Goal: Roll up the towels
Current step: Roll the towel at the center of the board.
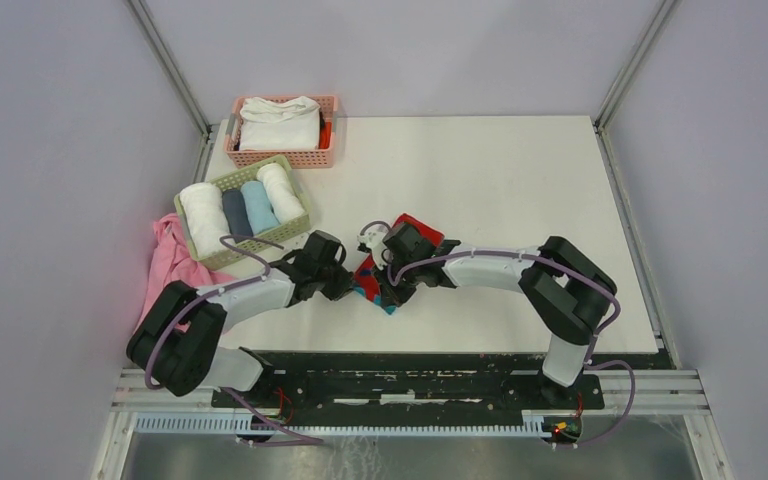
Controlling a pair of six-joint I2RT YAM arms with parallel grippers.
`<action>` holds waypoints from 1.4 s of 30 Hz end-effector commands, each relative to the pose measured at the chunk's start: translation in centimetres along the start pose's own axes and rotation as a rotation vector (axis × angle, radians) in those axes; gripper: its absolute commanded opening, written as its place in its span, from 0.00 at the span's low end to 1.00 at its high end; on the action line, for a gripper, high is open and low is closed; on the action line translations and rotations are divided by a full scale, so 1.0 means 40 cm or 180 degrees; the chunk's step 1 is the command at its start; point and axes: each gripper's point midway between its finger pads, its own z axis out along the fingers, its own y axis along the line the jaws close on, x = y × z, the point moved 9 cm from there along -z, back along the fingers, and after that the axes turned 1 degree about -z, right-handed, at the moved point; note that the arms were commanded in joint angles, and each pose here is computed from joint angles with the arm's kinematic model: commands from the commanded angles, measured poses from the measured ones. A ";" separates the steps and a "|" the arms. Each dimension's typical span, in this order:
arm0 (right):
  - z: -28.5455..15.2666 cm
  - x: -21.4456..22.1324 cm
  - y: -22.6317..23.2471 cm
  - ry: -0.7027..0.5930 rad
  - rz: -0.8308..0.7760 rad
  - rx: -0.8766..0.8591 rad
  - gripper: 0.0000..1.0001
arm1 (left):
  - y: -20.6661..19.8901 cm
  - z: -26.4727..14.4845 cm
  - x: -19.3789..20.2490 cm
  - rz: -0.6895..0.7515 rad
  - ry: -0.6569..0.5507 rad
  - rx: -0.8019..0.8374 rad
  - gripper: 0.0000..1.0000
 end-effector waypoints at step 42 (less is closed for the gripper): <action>0.023 -0.060 -0.183 0.0080 0.1726 -0.1369 0.06 | 0.071 0.060 -0.039 0.0137 0.0287 0.0214 0.35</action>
